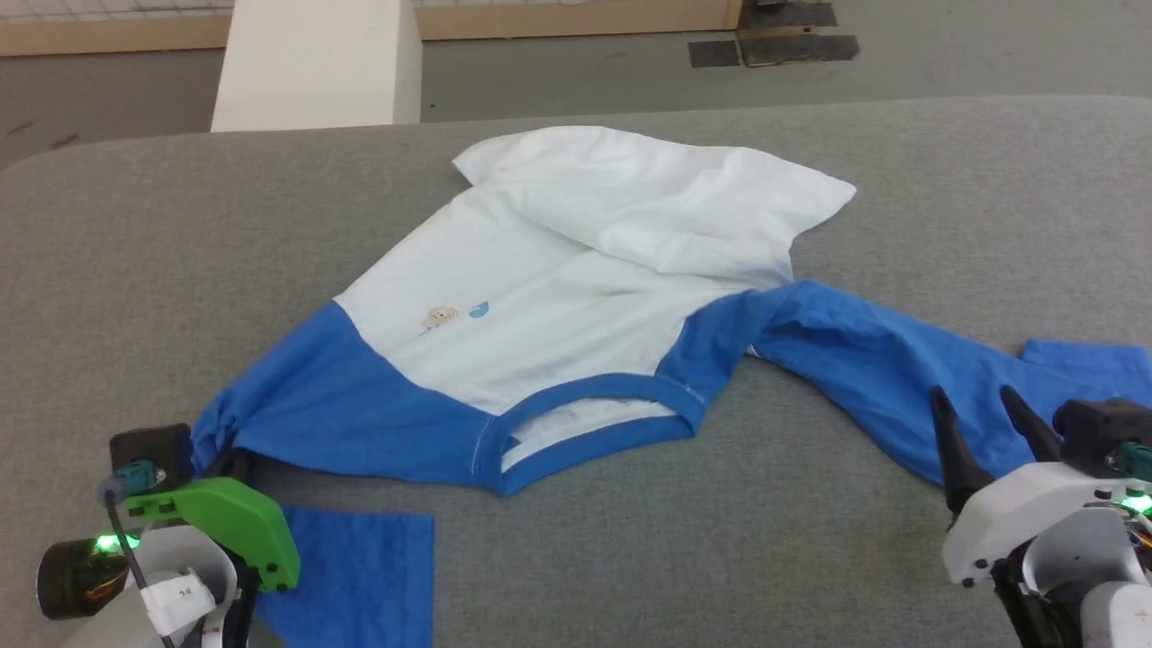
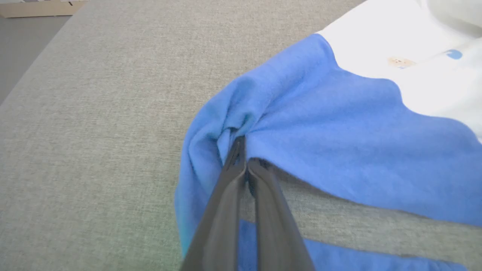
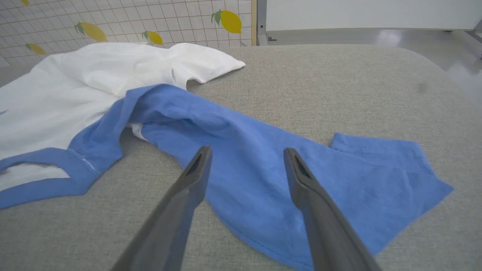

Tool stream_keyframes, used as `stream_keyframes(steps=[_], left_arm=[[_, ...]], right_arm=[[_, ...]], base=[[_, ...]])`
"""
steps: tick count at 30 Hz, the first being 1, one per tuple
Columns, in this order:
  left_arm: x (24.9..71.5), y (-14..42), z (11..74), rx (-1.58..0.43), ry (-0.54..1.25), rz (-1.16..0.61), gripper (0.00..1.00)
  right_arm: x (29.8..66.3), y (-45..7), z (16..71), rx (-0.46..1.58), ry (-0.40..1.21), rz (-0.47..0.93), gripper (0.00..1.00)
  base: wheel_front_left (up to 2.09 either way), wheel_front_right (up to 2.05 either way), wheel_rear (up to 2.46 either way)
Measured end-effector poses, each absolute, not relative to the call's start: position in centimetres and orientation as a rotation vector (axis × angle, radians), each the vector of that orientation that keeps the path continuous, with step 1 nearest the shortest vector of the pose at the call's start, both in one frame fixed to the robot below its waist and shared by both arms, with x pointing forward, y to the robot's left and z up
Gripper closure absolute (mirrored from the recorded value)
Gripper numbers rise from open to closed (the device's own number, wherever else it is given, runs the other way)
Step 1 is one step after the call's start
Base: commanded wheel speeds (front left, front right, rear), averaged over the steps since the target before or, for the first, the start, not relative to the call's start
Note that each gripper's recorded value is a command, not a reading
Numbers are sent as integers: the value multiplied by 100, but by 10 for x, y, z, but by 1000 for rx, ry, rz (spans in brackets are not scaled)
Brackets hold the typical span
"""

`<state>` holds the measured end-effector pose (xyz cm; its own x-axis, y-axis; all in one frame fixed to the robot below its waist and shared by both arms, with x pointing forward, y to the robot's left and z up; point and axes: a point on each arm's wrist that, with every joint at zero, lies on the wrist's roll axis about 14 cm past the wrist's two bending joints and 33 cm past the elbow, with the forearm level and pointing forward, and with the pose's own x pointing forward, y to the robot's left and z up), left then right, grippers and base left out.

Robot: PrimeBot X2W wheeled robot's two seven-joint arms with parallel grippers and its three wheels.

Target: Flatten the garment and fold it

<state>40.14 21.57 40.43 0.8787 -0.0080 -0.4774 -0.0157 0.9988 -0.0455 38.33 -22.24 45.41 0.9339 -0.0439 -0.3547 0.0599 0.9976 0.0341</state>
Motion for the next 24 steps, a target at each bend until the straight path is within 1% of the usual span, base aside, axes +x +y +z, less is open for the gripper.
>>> stream_keyframes(steps=[4, 12, 16, 21, 24], left_arm=[[405, 225, 413, -108, 428, 64, 0], [389, 198, 415, -227, 391, 21, 0], [384, 189, 424, -252, 340, 10, 0], [391, 194, 456, -250, 199, 34, 0], [390, 197, 463, -245, 154, 46, 0]], right_arm=[[388, -218, 448, 32, 395, -39, 0], [418, -198, 461, -73, 354, 33, 0], [436, -210, 456, -149, 377, 43, 0], [455, -225, 430, -197, 508, 43, 0], [458, -226, 406, -208, 630, 65, 0]], base=[[0, 0, 0], [0, 0, 0], [0, 0, 0], [0, 0, 0], [0, 0, 0]])
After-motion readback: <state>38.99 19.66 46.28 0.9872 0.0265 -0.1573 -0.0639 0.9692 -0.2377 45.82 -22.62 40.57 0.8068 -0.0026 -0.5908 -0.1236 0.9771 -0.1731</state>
